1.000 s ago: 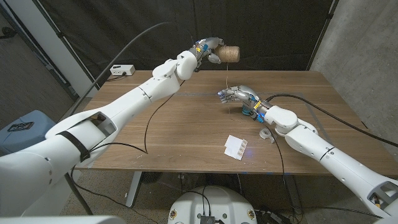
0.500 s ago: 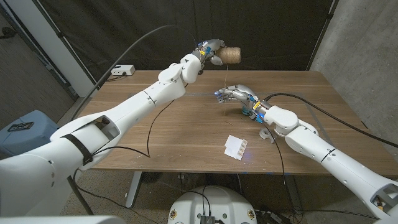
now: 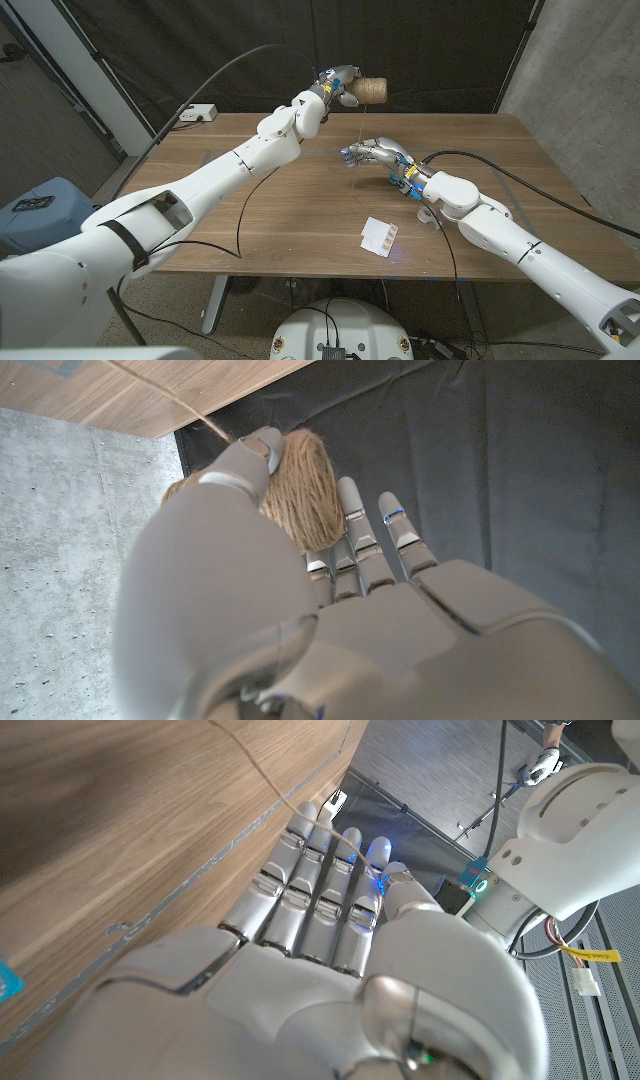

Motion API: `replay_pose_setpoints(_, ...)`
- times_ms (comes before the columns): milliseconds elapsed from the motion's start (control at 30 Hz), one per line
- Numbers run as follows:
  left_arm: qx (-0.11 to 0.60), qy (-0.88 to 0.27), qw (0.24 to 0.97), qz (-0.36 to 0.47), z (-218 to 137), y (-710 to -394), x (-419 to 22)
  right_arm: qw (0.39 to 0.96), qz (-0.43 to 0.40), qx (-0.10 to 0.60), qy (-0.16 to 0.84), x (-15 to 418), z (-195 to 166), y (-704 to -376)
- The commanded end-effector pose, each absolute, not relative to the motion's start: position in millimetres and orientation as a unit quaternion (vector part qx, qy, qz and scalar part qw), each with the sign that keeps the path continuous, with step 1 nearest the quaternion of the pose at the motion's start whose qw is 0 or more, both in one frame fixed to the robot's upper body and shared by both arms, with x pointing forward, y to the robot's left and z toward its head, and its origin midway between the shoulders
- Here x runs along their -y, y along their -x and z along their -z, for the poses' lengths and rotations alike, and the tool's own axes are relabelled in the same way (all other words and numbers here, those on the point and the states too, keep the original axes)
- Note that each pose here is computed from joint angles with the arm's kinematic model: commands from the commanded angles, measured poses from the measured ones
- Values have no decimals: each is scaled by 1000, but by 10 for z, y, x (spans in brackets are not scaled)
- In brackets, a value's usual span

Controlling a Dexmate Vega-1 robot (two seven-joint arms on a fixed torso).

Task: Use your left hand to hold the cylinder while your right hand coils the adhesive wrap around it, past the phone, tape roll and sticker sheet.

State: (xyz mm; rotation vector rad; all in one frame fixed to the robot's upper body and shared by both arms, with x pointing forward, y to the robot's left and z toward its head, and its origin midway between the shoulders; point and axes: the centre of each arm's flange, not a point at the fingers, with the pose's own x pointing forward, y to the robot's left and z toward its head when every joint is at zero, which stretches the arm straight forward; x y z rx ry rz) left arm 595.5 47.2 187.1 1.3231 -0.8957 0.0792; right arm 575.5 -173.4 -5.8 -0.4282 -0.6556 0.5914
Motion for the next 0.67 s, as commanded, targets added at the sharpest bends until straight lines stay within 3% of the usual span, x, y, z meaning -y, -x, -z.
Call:
replay_pose_setpoints(33,393,-594,701,-41,-1804,-5912,-548,877,-314,303,203,1546,197,-5676)
replay_pose_setpoints(667,389,-594,703,-52,-1758,-5839,-628,866,-340,303,206,1402,244,-5631)
